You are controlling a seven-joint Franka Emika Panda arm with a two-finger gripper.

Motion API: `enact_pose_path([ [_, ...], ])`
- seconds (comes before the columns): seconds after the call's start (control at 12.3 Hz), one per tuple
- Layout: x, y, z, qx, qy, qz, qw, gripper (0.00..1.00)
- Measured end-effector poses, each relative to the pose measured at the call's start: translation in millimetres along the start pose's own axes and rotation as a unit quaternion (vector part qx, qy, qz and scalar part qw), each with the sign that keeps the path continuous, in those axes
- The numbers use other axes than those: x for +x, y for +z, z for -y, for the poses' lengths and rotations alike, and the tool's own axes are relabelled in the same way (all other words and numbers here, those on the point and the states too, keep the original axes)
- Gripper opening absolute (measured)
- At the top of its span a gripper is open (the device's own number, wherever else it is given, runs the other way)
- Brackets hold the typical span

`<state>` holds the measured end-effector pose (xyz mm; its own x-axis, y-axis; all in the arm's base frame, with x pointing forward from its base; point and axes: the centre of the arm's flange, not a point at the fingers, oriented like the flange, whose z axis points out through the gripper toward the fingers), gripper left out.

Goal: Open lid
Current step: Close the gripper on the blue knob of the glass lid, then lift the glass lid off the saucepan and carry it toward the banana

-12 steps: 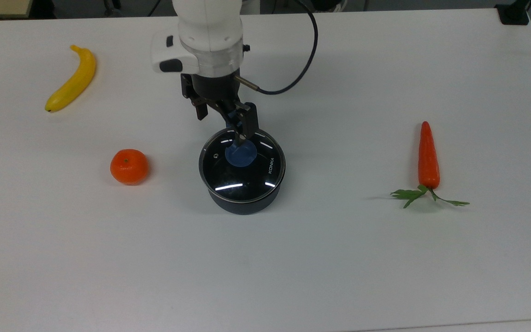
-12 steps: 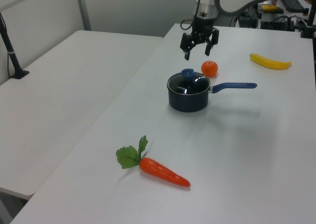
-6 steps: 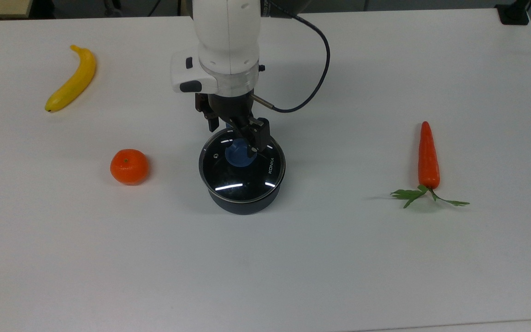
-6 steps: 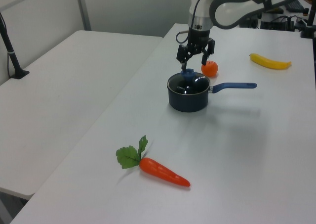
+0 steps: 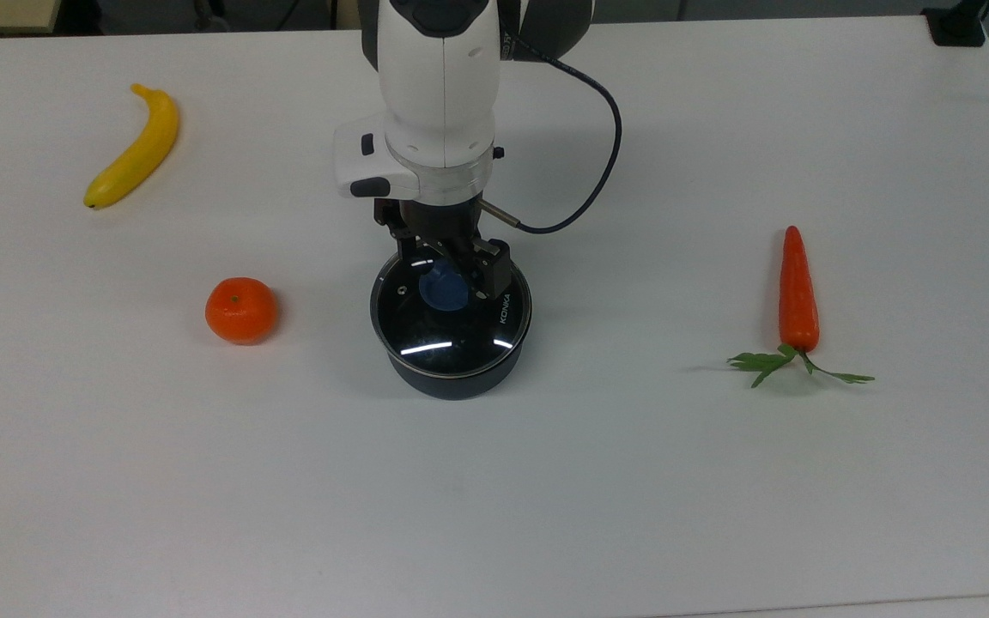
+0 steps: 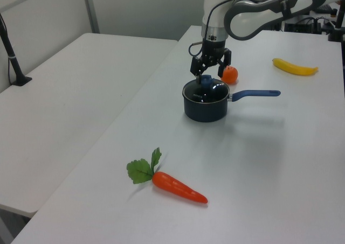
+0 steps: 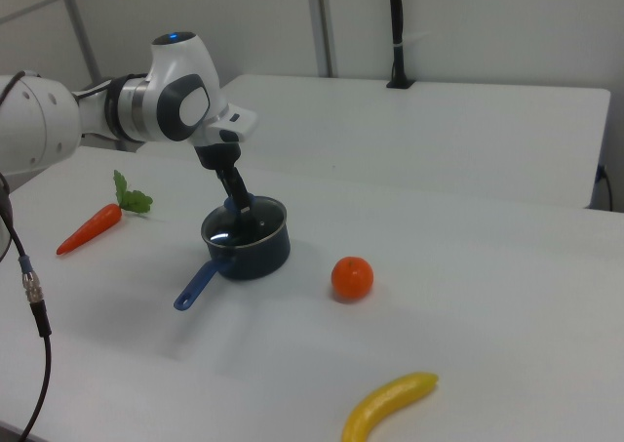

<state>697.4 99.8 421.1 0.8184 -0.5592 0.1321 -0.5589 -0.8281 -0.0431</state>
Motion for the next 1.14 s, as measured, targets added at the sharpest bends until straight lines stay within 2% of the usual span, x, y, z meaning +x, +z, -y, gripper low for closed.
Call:
enact_pose_path([
  [0.16,3,-1,3,0.012,0.002,-0.012,0.9999,1.00],
  [0.41,-1,5,8,0.008,-0.004,-0.015,0.9998,0.97],
  [0.49,-3,6,11,0.007,-0.005,-0.015,0.9999,0.89],
  [0.57,-3,6,11,0.007,-0.004,-0.015,0.9999,0.71],
  [0.65,-3,5,11,0.008,-0.003,-0.015,0.9998,0.70],
  [0.73,-2,5,11,0.008,-0.002,-0.016,0.9998,0.61],
  [0.98,0,3,11,0.009,-0.001,-0.018,0.9998,0.61],
  [1.14,11,-10,5,0.013,0.008,-0.031,0.9994,0.61],
])
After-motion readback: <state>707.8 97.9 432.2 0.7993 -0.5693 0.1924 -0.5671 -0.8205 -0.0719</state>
